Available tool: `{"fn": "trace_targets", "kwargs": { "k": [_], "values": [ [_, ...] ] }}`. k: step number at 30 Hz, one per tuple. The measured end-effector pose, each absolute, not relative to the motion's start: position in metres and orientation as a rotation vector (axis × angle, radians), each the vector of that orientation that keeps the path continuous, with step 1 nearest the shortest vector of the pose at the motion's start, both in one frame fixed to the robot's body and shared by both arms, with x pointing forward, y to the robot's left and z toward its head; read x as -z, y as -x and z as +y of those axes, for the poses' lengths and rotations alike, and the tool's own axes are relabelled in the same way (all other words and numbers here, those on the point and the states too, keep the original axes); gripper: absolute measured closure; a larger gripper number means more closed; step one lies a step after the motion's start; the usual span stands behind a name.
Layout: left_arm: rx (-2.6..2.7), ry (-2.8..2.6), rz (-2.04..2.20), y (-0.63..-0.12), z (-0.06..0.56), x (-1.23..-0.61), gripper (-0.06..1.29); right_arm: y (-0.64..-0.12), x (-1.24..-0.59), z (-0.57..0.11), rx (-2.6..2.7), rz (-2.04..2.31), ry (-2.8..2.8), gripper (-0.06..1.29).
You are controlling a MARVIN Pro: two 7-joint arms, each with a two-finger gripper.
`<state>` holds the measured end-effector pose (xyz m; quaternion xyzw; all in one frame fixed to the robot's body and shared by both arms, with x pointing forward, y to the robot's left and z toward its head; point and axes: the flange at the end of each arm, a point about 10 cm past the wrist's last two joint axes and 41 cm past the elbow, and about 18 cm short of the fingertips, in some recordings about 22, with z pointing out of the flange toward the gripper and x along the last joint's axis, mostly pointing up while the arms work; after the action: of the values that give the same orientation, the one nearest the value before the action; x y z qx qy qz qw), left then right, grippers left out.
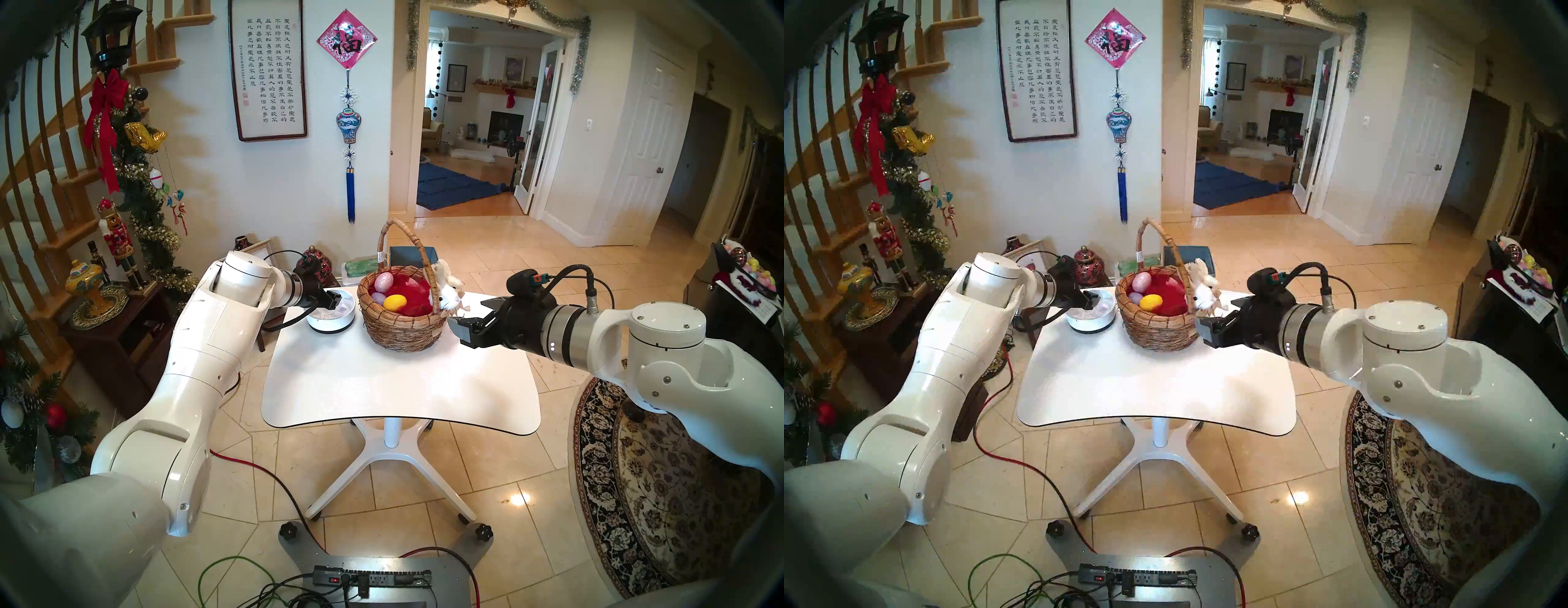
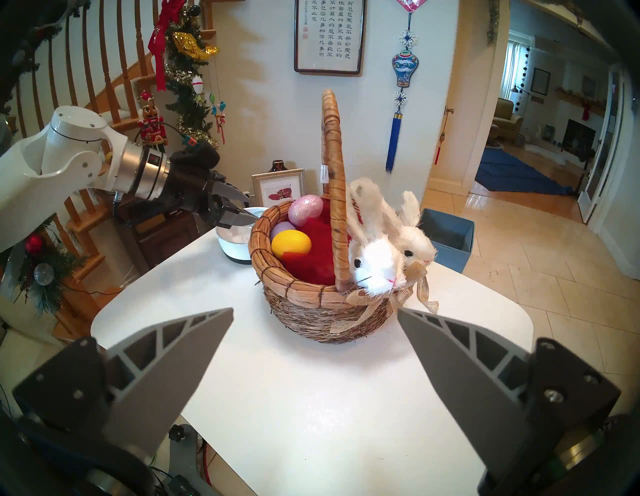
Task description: Put easter egg into basket
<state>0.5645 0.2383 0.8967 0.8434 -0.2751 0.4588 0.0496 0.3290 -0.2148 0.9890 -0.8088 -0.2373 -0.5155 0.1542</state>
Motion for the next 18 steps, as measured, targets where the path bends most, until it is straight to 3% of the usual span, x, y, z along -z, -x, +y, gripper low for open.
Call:
{"fn": "trace_targets", "kwargs": {
  "k": [18],
  "values": [
    [-1.358,-2.584,-0.937,-0.569,0.2397,-0.8889,0.22,-0.329,-0.989,-0.2147,1.478,-0.68,2.318,-0.01]
  ]
}}
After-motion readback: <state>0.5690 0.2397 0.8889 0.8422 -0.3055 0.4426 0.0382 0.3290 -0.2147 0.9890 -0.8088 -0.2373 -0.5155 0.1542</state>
